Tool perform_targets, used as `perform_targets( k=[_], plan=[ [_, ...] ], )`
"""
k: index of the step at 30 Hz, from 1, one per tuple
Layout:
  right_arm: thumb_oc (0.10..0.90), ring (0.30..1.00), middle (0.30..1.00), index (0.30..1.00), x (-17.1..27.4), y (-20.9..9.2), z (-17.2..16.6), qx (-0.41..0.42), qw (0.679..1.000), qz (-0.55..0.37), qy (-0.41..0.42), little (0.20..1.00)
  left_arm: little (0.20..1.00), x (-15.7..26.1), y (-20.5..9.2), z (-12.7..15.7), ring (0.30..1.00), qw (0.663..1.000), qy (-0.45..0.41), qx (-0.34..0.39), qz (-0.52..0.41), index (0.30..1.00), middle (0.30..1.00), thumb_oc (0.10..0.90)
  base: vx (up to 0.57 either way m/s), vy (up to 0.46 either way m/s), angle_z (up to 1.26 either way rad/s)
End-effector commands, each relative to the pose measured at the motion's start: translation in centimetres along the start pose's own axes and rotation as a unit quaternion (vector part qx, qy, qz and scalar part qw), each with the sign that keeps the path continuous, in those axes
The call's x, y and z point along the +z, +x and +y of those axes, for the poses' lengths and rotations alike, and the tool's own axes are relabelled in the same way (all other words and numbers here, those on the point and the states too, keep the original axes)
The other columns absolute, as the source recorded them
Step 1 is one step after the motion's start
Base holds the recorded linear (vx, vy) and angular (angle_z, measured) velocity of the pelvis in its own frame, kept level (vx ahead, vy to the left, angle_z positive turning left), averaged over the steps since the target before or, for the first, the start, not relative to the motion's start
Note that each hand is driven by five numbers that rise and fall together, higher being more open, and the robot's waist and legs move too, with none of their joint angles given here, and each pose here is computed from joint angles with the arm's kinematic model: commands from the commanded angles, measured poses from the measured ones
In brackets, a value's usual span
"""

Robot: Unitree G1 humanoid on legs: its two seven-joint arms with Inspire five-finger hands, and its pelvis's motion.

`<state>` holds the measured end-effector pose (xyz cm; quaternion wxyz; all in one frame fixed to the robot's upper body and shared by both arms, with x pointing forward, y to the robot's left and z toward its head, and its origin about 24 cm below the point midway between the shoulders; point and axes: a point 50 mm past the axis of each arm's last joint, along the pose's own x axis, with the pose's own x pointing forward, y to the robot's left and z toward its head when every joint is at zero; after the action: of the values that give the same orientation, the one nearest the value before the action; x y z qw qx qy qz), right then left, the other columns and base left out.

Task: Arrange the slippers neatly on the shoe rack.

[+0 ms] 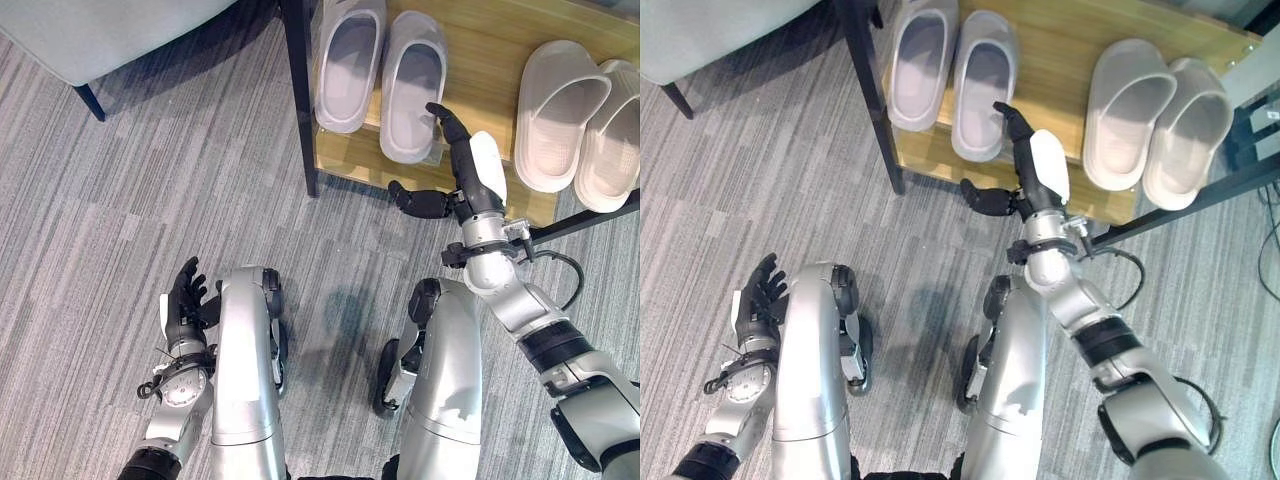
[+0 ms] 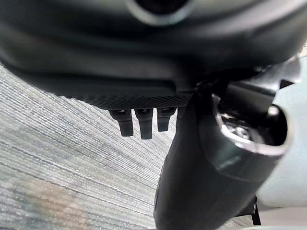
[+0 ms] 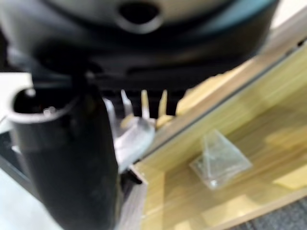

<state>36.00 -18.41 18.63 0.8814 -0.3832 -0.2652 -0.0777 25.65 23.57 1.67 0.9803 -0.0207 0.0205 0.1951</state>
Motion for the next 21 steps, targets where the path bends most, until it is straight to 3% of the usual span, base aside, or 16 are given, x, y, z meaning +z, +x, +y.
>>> perform_targets(
  k=[1,21],
  plan=[
    [0.8,0.9,0.9,0.9,5.8,3.8,-2.7,-0.062,0.991,-0.111,0.041,0.9,0.9,2.6,0.1,-3.8,0.9,0.994,-0.035,-0.076,-0.073,0.9,0.9,0.8,0.0,0.0,0.0],
    [0.8,0.9,0.9,0.9,7.2,4.6,-1.7,-0.058,0.989,-0.123,0.061,0.9,0.9,2.3,0.4,-3.3,0.9,0.995,-0.043,-0.063,-0.064,0.9,0.9,0.8,0.0,0.0,0.0]
  ],
)
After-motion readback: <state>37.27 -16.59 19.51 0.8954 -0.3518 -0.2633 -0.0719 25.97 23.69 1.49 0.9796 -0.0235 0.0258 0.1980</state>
